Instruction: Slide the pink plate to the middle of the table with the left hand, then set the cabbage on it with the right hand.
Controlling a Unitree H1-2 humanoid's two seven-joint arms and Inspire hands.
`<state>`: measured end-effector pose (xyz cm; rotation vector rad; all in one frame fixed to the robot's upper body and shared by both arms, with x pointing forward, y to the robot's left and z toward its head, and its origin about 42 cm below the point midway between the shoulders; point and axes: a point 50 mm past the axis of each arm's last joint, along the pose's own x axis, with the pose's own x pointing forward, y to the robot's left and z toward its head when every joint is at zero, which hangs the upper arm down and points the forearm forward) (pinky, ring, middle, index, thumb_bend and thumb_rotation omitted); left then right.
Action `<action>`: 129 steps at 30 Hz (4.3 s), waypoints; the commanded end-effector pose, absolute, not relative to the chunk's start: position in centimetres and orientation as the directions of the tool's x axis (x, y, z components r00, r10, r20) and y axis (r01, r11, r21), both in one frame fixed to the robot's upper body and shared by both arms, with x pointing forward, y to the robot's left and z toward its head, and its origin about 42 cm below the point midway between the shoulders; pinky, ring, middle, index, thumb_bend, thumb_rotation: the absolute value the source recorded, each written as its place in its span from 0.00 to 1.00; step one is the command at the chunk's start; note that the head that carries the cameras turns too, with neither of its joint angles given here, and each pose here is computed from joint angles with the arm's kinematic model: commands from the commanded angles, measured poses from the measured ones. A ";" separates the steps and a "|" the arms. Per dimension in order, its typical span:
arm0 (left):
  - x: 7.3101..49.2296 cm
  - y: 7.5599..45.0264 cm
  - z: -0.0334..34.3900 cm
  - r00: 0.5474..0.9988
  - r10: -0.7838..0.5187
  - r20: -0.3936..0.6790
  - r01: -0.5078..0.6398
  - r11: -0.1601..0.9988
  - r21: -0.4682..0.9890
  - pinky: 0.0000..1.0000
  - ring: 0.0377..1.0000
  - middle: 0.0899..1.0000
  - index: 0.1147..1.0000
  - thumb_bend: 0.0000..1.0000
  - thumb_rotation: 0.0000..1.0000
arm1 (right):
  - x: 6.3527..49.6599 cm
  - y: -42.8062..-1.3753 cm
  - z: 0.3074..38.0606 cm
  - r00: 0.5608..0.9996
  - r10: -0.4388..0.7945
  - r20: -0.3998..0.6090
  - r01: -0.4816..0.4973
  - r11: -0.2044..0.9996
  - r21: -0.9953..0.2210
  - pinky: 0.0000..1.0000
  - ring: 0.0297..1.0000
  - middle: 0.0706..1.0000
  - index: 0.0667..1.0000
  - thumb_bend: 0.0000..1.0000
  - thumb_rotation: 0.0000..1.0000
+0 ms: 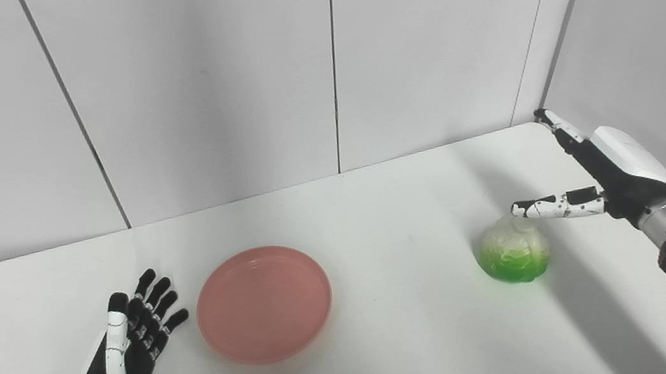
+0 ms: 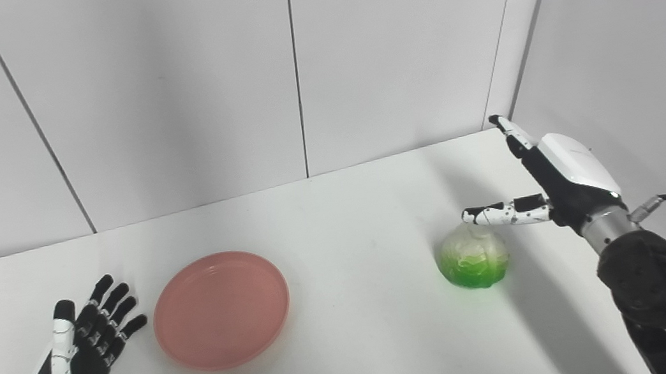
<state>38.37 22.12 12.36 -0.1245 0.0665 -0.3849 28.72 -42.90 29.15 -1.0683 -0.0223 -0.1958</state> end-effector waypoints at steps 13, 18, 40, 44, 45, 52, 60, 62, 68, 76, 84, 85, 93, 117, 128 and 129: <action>38.0 23.5 11.2 0.921 -0.377 -0.104 0.363 0.922 -0.133 0.99 0.97 0.98 0.98 0.86 0.97 | 30.1 -43.9 28.1 0.991 -0.130 0.029 0.090 0.495 -0.864 0.86 0.95 0.98 1.00 1.00 0.52; 37.9 23.4 11.2 0.922 -0.370 -0.111 0.356 0.925 -0.130 0.98 0.97 0.97 0.97 0.86 0.96 | 30.7 -43.3 27.3 0.993 -0.119 0.010 0.070 0.511 -0.857 0.88 0.97 0.99 1.00 1.00 0.52; 37.8 23.7 11.3 0.921 -0.372 -0.114 0.359 0.925 -0.125 0.98 0.97 0.97 0.97 0.85 0.96 | 31.2 -42.7 25.6 0.991 -0.127 -0.044 0.021 0.472 -0.881 0.86 0.94 0.96 0.98 1.00 0.55; 37.8 23.7 11.2 0.921 -0.372 -0.113 0.359 0.926 -0.119 0.97 0.97 0.97 0.97 0.86 0.96 | 31.1 -43.0 25.4 0.989 -0.139 -0.048 0.024 0.477 -0.879 0.84 0.93 0.95 0.98 1.00 0.54; 37.8 23.7 11.2 0.921 -0.372 -0.114 0.359 0.926 -0.119 0.96 0.96 0.96 0.96 0.86 0.96 | 31.2 -43.0 25.3 0.989 -0.141 -0.048 0.025 0.477 -0.878 0.84 0.93 0.95 0.98 1.00 0.55; 37.7 23.8 11.2 0.922 -0.370 -0.112 0.358 0.926 -0.120 0.98 0.97 0.97 0.97 0.85 0.96 | 31.4 -43.0 24.4 0.989 -0.138 -0.060 0.011 0.461 -0.887 0.82 0.91 0.94 0.96 1.00 0.56; 37.7 23.9 11.2 0.920 -0.373 -0.118 0.360 0.925 -0.122 0.97 0.97 0.96 0.96 0.86 0.96 | 31.9 -42.6 23.6 0.987 -0.138 -0.084 -0.008 0.478 -0.878 0.83 0.92 0.95 0.96 1.00 0.54; 37.7 24.0 11.2 0.920 -0.374 -0.121 0.360 0.925 -0.123 0.98 0.96 0.96 0.96 0.86 0.96 | 32.0 -42.7 23.4 0.987 -0.135 -0.087 -0.011 0.485 -0.875 0.83 0.92 0.95 0.96 1.00 0.54; 37.7 24.0 11.1 0.916 -0.382 -0.120 0.368 0.922 -0.123 0.98 0.97 0.97 0.96 0.86 0.97 | 32.7 -42.9 22.6 0.988 -0.115 -0.100 -0.025 0.525 -0.851 0.85 0.93 0.96 0.96 1.00 0.52; 37.7 24.1 11.2 0.917 -0.381 -0.119 0.367 0.922 -0.128 0.98 0.97 0.96 0.96 0.87 0.95 | 33.4 -43.2 21.7 0.992 -0.110 -0.065 0.003 0.529 -0.849 0.85 0.90 0.91 0.92 1.00 0.47; 37.7 24.1 11.1 0.918 -0.378 -0.118 0.363 0.923 -0.127 0.98 0.96 0.96 0.96 0.87 0.95 | 34.0 -43.0 21.1 0.982 -0.150 0.114 0.183 0.618 -0.764 0.49 0.49 0.47 0.51 0.66 0.03; 37.7 24.1 11.1 0.919 -0.376 -0.118 0.362 0.924 -0.127 0.98 0.96 0.96 0.96 0.87 0.96 | 34.1 -43.0 21.0 0.979 -0.150 0.137 0.201 0.620 -0.759 0.47 0.47 0.45 0.50 0.61 0.02; 37.7 24.1 11.0 0.922 -0.368 -0.117 0.354 0.927 -0.126 0.98 0.96 0.96 0.95 0.87 0.95 | 34.9 -43.0 20.0 0.964 -0.139 0.228 0.263 0.633 -0.728 0.34 0.36 0.39 0.47 0.53 0.00; 37.6 22.2 10.5 0.922 -0.365 -0.129 0.353 0.930 -0.108 0.97 0.97 0.97 0.96 0.87 0.96 | 36.0 -39.7 26.1 0.962 -0.014 0.272 0.220 0.628 -0.746 0.37 0.40 0.41 0.47 0.53 0.00; 37.5 21.2 10.4 0.918 -0.375 -0.133 0.364 0.926 -0.101 0.98 0.98 0.98 0.98 0.86 0.98 | 37.6 -36.4 27.8 0.952 0.083 0.296 0.171 0.657 -0.734 0.33 0.37 0.40 0.48 0.53 0.00; 37.5 21.1 10.4 0.918 -0.374 -0.133 0.363 0.926 -0.100 0.98 0.98 0.98 0.98 0.86 0.98 | 37.7 -36.3 27.8 0.950 0.087 0.298 0.171 0.656 -0.735 0.33 0.36 0.40 0.48 0.53 0.00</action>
